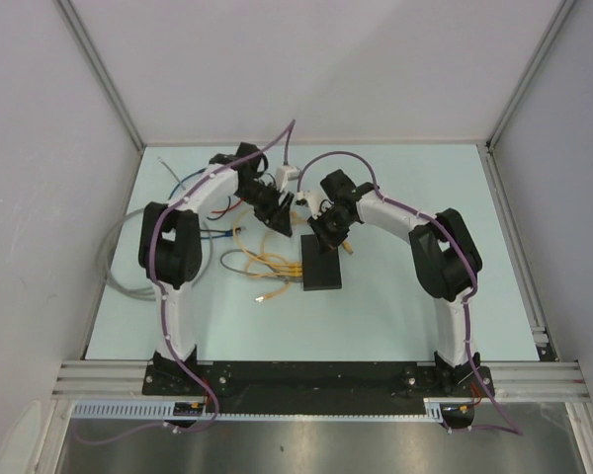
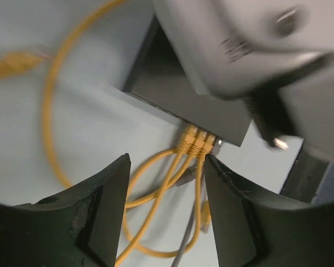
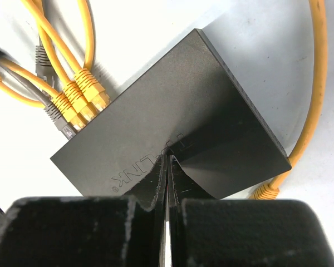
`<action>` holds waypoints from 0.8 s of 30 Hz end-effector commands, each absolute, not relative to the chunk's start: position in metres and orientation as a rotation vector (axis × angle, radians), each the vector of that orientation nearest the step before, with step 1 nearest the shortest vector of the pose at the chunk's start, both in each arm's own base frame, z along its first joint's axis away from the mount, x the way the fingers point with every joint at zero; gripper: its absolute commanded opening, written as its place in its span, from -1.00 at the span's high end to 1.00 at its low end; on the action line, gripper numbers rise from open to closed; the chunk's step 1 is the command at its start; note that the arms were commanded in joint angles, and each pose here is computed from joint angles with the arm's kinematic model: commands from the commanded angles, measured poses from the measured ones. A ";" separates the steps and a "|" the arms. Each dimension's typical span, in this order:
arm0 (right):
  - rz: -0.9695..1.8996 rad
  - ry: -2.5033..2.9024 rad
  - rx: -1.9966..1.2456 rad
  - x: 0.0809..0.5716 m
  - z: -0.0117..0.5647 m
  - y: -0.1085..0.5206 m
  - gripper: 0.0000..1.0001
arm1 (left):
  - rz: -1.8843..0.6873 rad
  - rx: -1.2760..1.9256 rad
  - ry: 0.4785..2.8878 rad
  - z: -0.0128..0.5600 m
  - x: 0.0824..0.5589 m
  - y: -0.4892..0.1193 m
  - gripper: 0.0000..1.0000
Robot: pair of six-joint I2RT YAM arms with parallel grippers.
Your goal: Pull the plug from the switch port
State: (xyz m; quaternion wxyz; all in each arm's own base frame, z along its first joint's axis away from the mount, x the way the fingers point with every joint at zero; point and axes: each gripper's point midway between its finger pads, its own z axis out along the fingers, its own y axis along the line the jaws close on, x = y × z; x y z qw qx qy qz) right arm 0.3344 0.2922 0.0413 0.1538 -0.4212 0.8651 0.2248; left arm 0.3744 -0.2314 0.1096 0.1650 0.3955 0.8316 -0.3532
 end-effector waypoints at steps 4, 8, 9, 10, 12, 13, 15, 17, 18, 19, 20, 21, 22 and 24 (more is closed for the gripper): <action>0.465 2.699 -1.273 0.310 -0.022 0.251 1.00 | -1.285 1.103 2.390 0.076 0.344 -0.262 -0.08; 0.465 2.691 -1.269 0.312 -0.018 0.251 1.00 | -1.397 1.095 2.393 0.056 0.348 -0.278 0.08; 0.465 2.689 -1.271 0.312 -0.017 0.251 1.00 | -1.399 1.105 2.367 0.058 0.357 -0.283 0.09; 0.458 2.688 -1.270 0.313 -0.016 0.249 1.00 | -1.438 1.098 2.372 0.057 0.356 -0.289 0.10; 0.450 2.676 -1.275 0.315 -0.013 0.249 1.00 | -1.499 1.094 2.378 0.046 0.364 -0.303 0.11; 0.438 2.673 -1.273 0.316 -0.011 0.247 1.00 | -1.529 1.085 2.376 0.044 0.366 -0.308 0.11; 0.425 2.662 -1.283 0.318 -0.008 0.245 1.00 | -1.550 1.076 2.369 0.038 0.372 -0.321 0.09; 0.408 2.660 -1.285 0.319 -0.007 0.242 1.00 | -1.527 1.095 2.353 0.033 0.378 -0.328 0.04; 0.403 2.656 -1.286 0.320 -0.006 0.241 1.00 | -1.514 1.101 2.322 0.040 0.386 -0.331 0.03; 0.398 2.655 -1.288 0.320 -0.005 0.239 1.00 | -1.507 1.104 2.306 0.043 0.390 -0.332 -0.01; 0.396 2.654 -1.289 0.321 -0.005 0.239 1.00 | -1.485 1.099 2.291 0.050 0.396 -0.330 -0.04; 0.396 2.653 -1.289 0.320 -0.004 0.239 1.00 | -1.464 1.096 2.277 0.057 0.402 -0.330 -0.05; 0.393 2.650 -1.290 0.321 -0.004 0.239 1.00 | -1.444 1.084 2.274 0.061 0.407 -0.327 -0.07; 0.393 2.649 -1.292 0.321 -0.004 0.239 1.00 | -1.378 1.054 2.278 0.074 0.415 -0.314 -0.10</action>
